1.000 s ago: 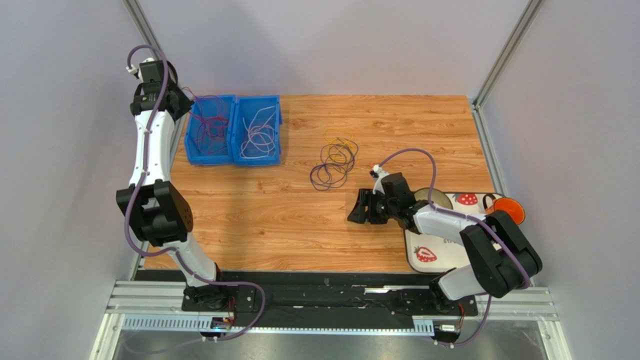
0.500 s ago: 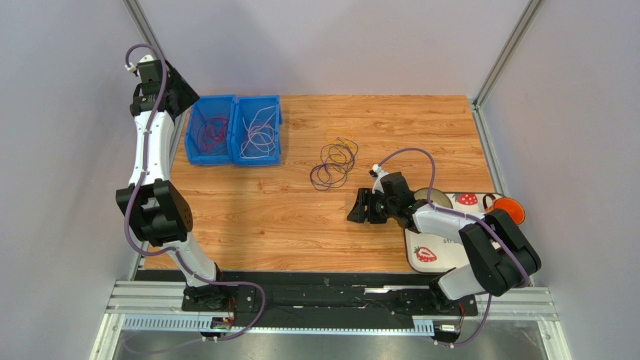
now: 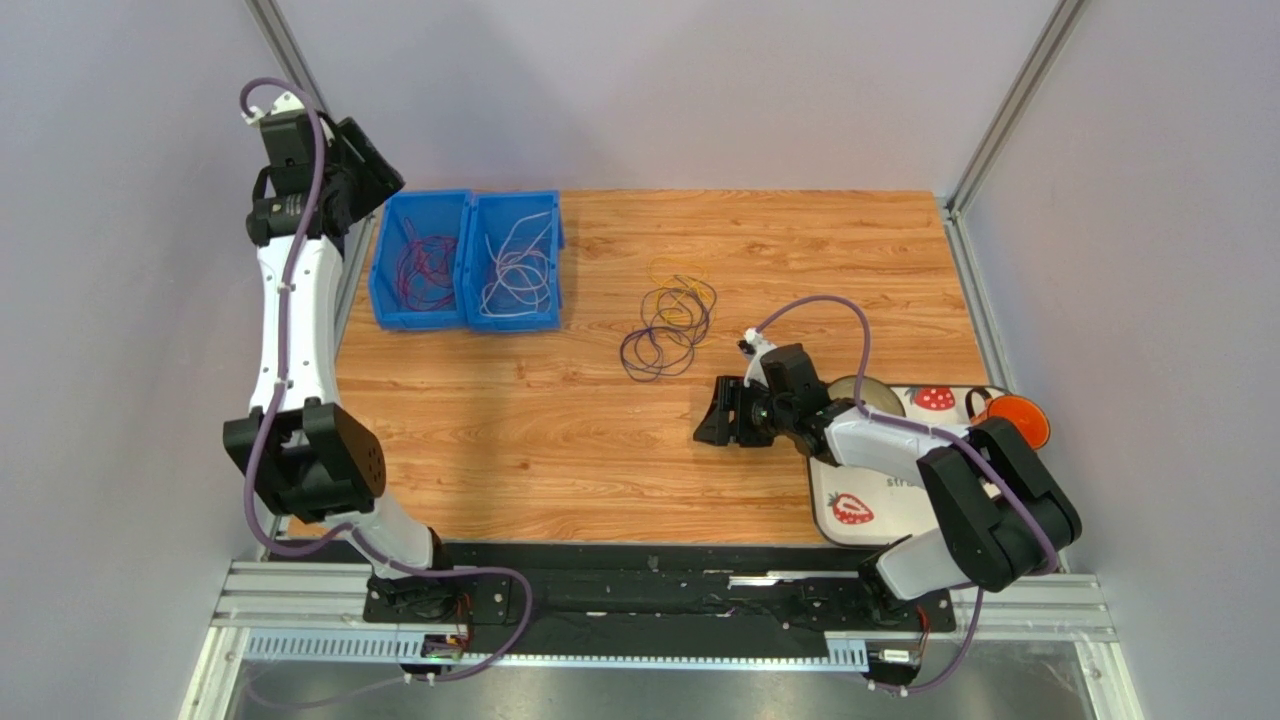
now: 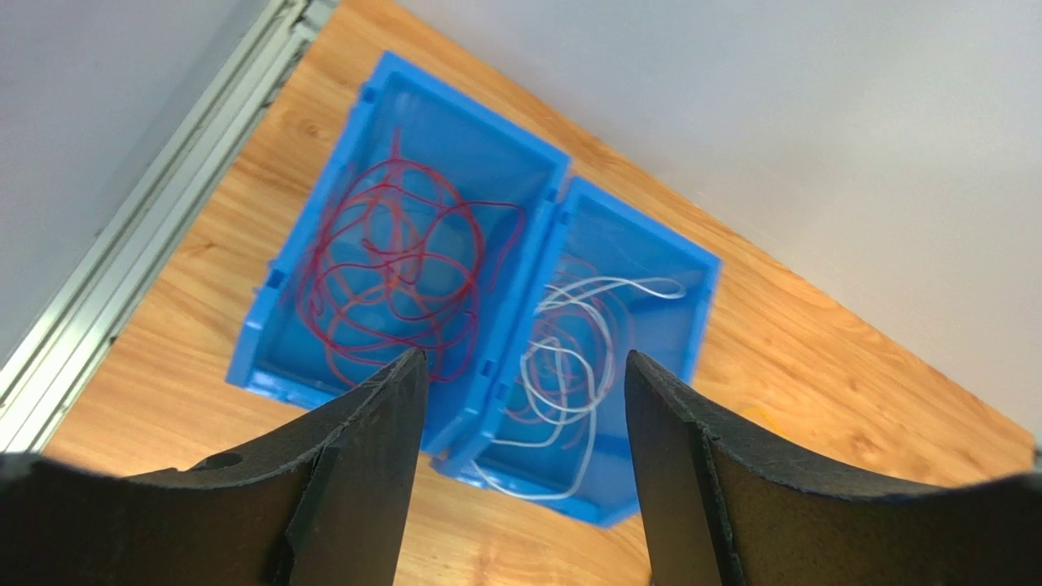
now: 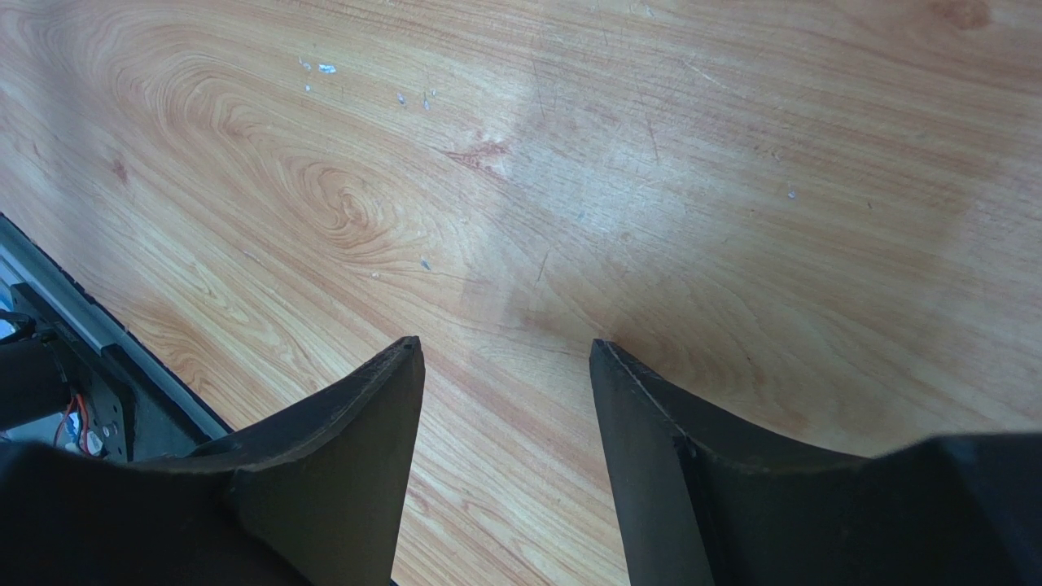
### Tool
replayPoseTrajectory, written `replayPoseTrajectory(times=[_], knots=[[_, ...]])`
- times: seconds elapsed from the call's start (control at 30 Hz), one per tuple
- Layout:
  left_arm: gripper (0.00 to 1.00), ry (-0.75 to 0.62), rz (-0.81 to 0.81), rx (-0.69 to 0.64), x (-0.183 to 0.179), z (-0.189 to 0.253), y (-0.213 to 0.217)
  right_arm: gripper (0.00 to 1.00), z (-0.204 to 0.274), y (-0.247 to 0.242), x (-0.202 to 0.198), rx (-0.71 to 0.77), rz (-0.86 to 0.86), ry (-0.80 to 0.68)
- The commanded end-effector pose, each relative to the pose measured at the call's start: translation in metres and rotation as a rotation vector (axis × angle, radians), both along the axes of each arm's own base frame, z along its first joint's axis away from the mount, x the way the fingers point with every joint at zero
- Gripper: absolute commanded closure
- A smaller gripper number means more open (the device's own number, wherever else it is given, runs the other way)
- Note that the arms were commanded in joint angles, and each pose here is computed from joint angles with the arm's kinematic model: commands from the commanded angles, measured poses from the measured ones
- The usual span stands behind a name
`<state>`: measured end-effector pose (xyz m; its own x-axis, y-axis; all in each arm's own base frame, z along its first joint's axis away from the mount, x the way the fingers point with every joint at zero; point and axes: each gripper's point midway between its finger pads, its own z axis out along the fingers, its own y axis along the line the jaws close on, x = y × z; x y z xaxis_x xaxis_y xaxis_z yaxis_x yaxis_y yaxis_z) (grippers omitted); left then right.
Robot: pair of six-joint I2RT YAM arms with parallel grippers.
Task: Untangle the cables
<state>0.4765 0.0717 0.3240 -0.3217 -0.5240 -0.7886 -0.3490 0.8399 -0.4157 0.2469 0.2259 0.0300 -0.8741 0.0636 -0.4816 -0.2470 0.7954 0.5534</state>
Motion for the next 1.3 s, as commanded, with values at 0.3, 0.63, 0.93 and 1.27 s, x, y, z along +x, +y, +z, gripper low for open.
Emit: replayPoseTrajectory(times=[0.3, 0.63, 0.93, 1.27], knots=[[0.35, -0.010, -0.415, 0.141, -0.056, 0.017, -0.164, 0.40, -0.017, -0.009, -0.006, -0.070, -0.006, 0.038], [0.39, 0.086, -0.619, 0.198, -0.079, -0.038, -0.252, 0.40, -0.013, -0.019, -0.002, -0.088, -0.079, 0.011], [0.39, 0.238, -0.780, 0.232, -0.088, -0.130, -0.334, 0.42, -0.003, -0.032, -0.002, -0.081, -0.149, -0.056], [0.38, 0.378, -0.851, 0.285, -0.099, -0.208, -0.361, 0.42, -0.002, -0.032, -0.003, -0.072, -0.154, -0.064]])
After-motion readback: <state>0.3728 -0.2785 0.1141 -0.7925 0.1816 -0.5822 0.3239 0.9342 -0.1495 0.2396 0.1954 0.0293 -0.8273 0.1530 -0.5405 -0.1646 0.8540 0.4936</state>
